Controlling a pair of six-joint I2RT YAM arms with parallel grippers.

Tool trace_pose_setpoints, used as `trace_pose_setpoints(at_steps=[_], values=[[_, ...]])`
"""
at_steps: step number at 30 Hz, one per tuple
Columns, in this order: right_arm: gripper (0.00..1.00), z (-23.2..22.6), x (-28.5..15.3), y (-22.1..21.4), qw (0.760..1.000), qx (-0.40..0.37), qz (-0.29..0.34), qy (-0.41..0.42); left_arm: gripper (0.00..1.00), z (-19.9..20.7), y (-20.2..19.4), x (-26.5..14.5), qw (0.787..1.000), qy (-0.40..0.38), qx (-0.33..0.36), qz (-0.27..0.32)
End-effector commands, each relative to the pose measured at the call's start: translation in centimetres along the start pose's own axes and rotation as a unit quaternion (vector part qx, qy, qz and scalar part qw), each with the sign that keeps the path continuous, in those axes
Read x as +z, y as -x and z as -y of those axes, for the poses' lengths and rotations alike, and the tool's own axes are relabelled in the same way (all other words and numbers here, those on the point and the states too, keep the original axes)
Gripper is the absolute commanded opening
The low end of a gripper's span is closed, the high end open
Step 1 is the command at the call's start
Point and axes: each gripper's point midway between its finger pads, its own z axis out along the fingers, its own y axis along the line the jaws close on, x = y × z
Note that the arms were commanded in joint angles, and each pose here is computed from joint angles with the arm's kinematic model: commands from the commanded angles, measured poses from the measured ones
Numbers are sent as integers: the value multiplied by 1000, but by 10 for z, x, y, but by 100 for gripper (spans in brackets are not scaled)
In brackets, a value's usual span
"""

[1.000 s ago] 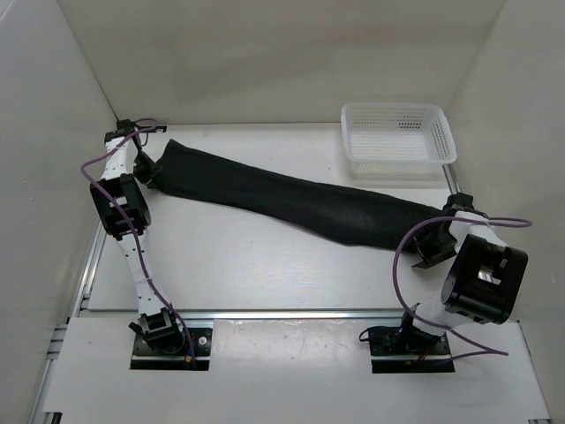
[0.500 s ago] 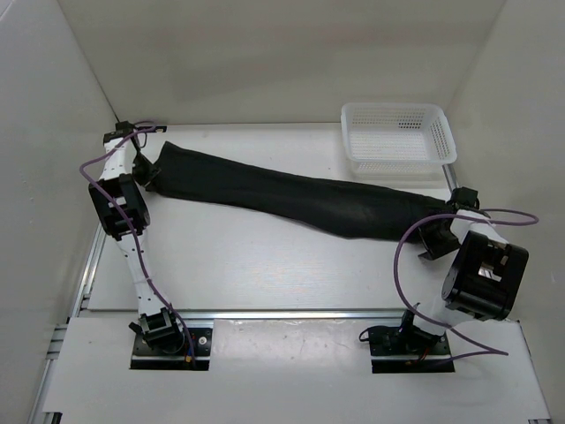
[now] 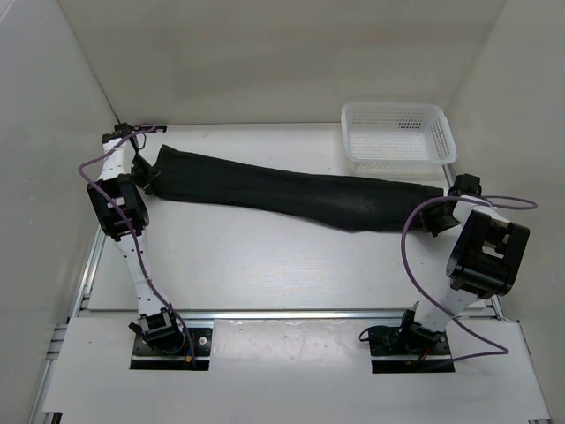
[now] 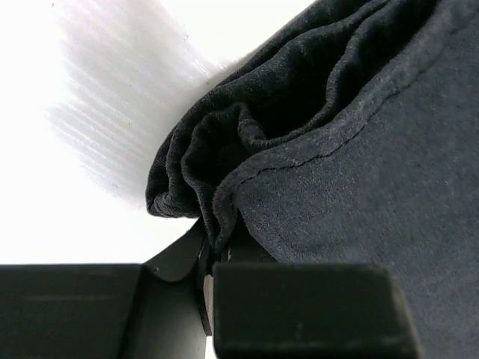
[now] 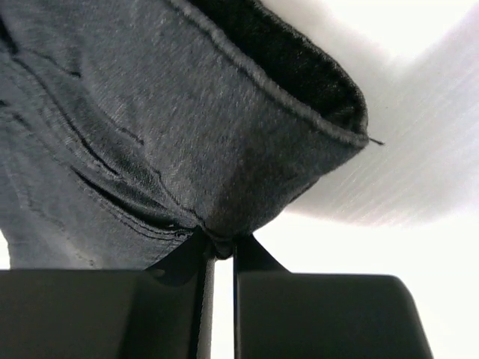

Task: Fold and stack the trousers
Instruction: Fold the trousers

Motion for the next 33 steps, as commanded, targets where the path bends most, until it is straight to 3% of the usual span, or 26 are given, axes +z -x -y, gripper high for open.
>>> trace_pose_setpoints(at_steps=[1, 9, 13, 16, 20, 24, 26, 27, 28, 29, 31, 33], values=[[0, -27, -34, 48, 996, -14, 87, 12, 11, 6, 34, -62, 997, -28, 0, 75], [0, -105, -166, 107, 970, -40, 216, 102, 11, 23, 80, -171, 976, -128, -16, 176], [0, -117, -187, 114, 966, -41, 228, 114, 11, 27, 88, -207, 963, -173, -26, 204], [0, -103, -185, 108, 967, -41, 231, 95, 11, 21, 79, -198, 968, -161, -24, 191], [0, -32, -140, 74, 983, -8, 180, 28, 11, -8, 54, -160, 984, -102, -28, 146], [0, 21, -131, 49, 986, 31, 163, -1, 11, -47, 12, -111, 994, -44, -44, 87], [20, 49, -132, 32, 984, 37, 168, -39, 15, -62, 1, -100, 996, -18, -50, 73], [36, 51, -138, 30, 982, 36, 180, -34, 35, -68, -8, -90, 997, -4, -51, 58], [55, 56, -139, 27, 982, 37, 181, -41, 49, -71, -15, -89, 997, 0, -51, 50], [81, 56, -139, 27, 982, 37, 181, -41, 61, -74, -19, -85, 998, 8, -51, 43], [89, 49, -143, 29, 982, 35, 182, -29, 93, -81, -25, -83, 998, 21, -51, 40], [90, 33, -153, 36, 982, 27, 185, -5, 94, -85, -26, -85, 997, 22, -56, 40]])
